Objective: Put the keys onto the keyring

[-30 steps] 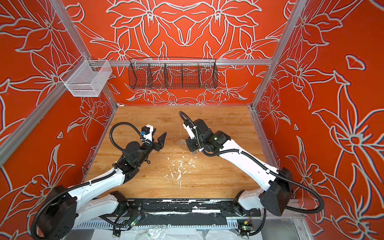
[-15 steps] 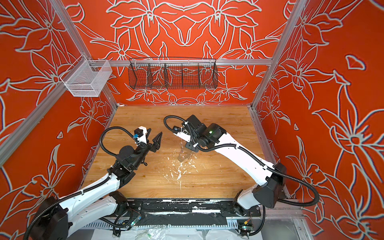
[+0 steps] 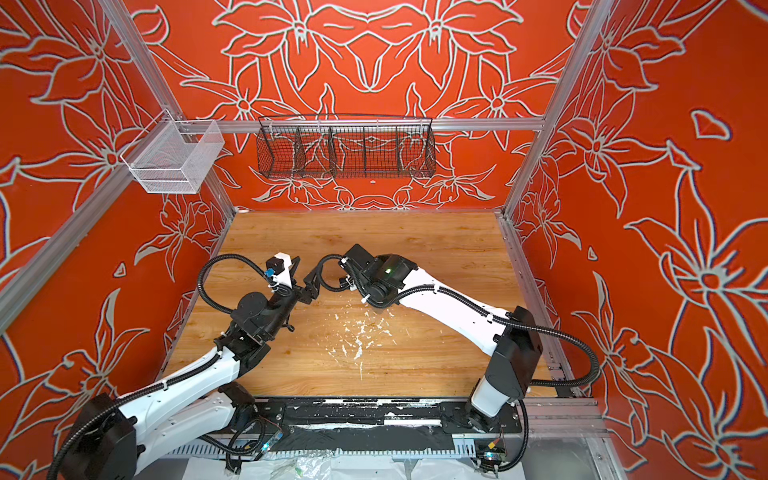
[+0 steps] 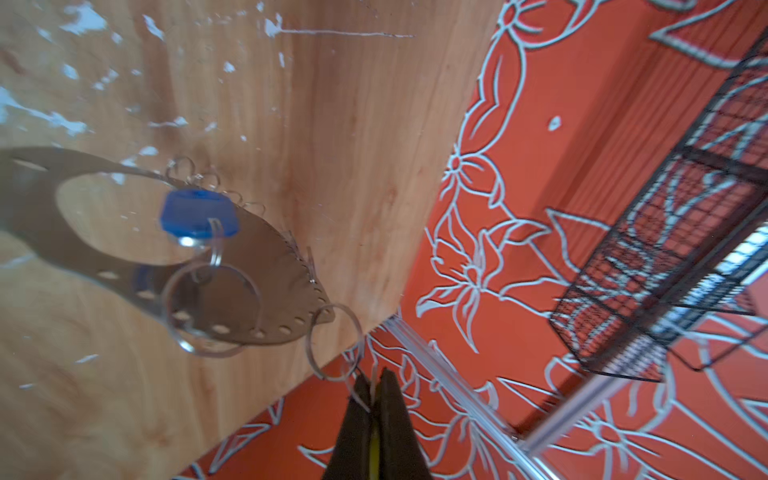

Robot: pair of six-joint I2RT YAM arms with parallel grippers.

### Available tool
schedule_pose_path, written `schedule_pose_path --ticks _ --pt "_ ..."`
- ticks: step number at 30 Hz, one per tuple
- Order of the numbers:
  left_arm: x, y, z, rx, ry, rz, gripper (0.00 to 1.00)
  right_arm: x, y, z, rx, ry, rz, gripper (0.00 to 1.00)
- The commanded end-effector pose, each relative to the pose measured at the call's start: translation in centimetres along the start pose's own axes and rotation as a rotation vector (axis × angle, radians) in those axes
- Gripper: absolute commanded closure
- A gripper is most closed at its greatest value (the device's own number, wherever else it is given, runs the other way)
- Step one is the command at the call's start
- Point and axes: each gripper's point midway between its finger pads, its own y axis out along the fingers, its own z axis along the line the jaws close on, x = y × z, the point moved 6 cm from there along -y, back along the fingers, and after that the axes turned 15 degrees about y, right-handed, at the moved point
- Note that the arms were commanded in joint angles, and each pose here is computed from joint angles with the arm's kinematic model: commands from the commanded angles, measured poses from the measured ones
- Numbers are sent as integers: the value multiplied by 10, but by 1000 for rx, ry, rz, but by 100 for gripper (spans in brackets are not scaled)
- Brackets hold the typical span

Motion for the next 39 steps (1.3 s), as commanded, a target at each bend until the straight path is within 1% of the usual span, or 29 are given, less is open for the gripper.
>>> schedule_pose_path --ticks 1,4,7,12,18,25,28,31,34,39 --pt "8 -3 6 30 -21 -46 26 9 -1 -21 -170 -136 63 100" --pt "7 -3 9 52 -30 -43 24 15 2 -23 -208 -219 92 100" --pt "5 -4 12 80 -44 -42 19 20 5 -25 -236 -288 114 100" --pt "5 -5 13 83 -45 -41 17 24 0 -30 -245 -328 107 100" --pt "5 -3 13 85 -49 -37 15 23 -6 -24 -227 -394 109 100" --pt "5 -4 15 97 -51 -32 12 23 -11 -25 -228 -370 85 100" --pt "1 -7 20 148 -84 -30 2 25 -13 -24 -220 -333 51 100" --pt "3 -8 25 182 -102 -42 3 25 -13 -21 -207 -308 25 100" --pt "2 -7 25 180 -101 -16 3 27 -13 -21 -207 -296 -6 100" --pt "-1 -4 26 190 -115 -8 3 30 -14 -21 -202 -263 -26 100"
